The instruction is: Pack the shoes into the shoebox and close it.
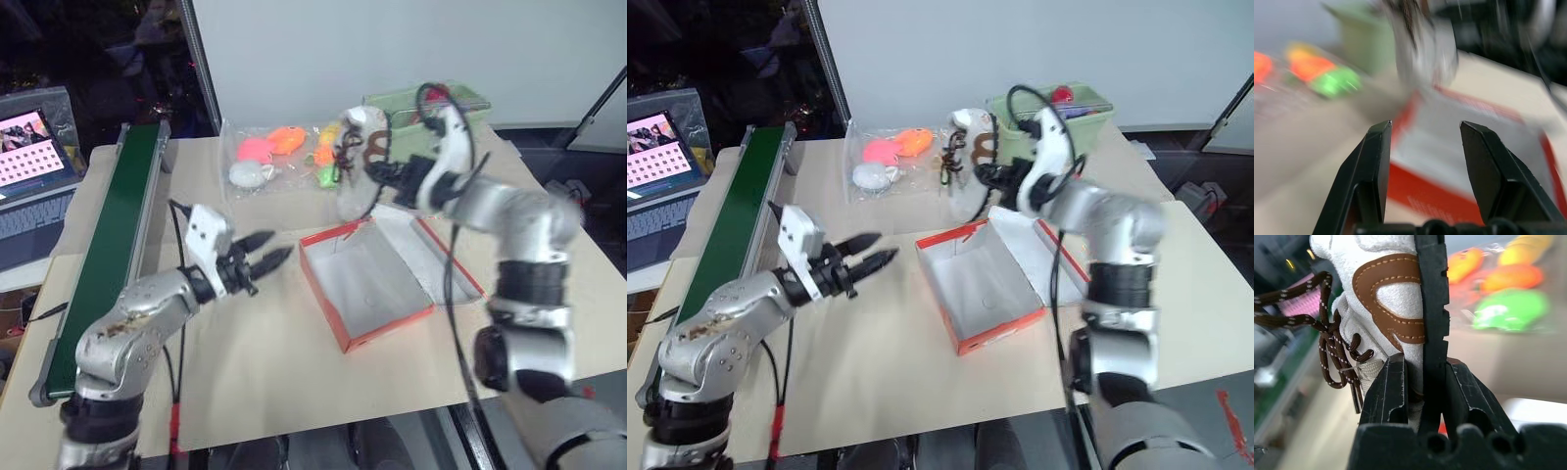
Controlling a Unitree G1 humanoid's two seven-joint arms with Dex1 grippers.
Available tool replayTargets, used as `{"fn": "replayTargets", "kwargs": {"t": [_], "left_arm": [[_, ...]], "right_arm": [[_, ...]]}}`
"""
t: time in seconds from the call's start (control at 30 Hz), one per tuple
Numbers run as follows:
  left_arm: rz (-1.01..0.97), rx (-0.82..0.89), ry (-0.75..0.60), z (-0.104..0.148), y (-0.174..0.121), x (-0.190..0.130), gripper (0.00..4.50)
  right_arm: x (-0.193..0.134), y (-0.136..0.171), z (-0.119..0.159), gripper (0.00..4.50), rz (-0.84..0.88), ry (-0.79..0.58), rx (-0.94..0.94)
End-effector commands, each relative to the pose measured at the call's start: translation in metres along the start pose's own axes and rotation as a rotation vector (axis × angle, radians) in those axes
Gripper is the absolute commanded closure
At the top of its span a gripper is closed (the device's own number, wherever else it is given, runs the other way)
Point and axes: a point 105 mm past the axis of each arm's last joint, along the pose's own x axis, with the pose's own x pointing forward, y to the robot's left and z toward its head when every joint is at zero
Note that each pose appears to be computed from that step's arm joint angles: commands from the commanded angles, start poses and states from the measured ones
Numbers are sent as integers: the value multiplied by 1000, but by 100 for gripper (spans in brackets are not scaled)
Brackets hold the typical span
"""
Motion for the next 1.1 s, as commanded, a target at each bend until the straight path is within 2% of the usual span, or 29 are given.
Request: {"fn": "replayTargets", "kwargs": {"t": [0.03,0.2,0.43,0.7,0.97,1.07,1.1], "left_arm": [[-142,165,-15,2,-23,0,214],[-165,202,-51,3,-27,9,214],[-168,199,-75,4,-28,18,214],[-143,208,-81,6,-25,19,214],[-135,210,-79,4,-26,18,214],[-126,211,-85,6,-26,18,212],[-124,212,-87,6,-26,18,212]], "right_arm": [[-21,25,-3,346,127,223,-46],[-24,18,-23,346,118,386,10],[-18,-20,-70,346,24,562,42],[-15,-43,-95,346,-6,664,-35],[-5,-49,-103,346,-10,693,-76],[-2,-47,-102,277,-7,683,-66],[1,-43,-99,242,3,674,-58]]}}
